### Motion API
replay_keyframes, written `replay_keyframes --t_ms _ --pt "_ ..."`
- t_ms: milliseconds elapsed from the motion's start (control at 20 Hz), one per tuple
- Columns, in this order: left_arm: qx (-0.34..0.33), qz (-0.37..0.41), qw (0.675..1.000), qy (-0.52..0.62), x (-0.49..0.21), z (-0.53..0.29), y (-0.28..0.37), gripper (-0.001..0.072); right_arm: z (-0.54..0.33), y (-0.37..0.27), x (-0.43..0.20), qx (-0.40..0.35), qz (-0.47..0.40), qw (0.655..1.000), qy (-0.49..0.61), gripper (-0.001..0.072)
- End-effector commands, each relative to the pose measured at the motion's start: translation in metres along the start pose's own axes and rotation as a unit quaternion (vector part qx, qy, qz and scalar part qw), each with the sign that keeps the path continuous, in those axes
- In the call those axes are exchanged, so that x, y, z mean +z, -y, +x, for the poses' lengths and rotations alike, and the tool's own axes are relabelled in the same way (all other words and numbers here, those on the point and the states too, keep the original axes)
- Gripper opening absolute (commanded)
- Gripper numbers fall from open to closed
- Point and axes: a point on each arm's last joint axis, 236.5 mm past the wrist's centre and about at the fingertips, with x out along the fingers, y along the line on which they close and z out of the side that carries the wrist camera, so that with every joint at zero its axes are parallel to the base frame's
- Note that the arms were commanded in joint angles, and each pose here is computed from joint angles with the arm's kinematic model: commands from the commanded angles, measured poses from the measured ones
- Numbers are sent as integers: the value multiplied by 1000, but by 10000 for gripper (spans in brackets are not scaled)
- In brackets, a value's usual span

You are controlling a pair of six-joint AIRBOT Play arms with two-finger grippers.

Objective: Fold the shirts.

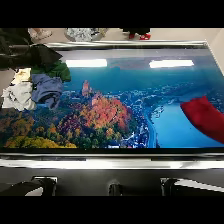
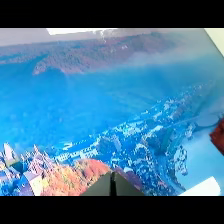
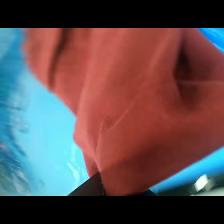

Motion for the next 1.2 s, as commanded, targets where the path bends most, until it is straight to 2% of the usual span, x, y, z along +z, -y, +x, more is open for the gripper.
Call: replay_keyframes --t_ms 0,200,350,450,700,750,800,850,950,1050,1150 --pt "-1 -2 1000 -11 -5 0 1 29 -14 49 -54 -41 75 995 -43 39" --pt "-1 -1 1000 -11 -5 0 1 29 24 53 -106 -42 112 989 -86 39" --pt "-1 -1 1000 -11 -5 0 1 29 31 63 -137 -59 95 985 -135 39" --pt "-1 -1 1000 -11 -5 0 0 29 27 73 -141 -83 94 982 -141 39" --pt "-1 -1 1000 -11 -5 0 0 29 36 69 -149 -72 112 980 -146 46" --pt "-1 -1 1000 -11 -5 0 0 29 36 69 -147 -71 113 981 -142 215" --pt "-1 -1 1000 -11 -5 0 0 29 34 65 -138 -65 106 984 -128 480" --pt "-1 -1 1000 -10 -5 0 0 29 26 60 -118 -58 90 989 -100 644" --pt "-1 -1 1000 -9 -4 0 0 29 -16 51 -65 -82 86 993 -21 645" --pt "1 0 1000 -1 0 0 0 29 -86 38 6 -135 66 983 103 644" --pt "5 0 1000 20 10 0 -2 27 -169 -3 91 -192 -30 947 256 626"
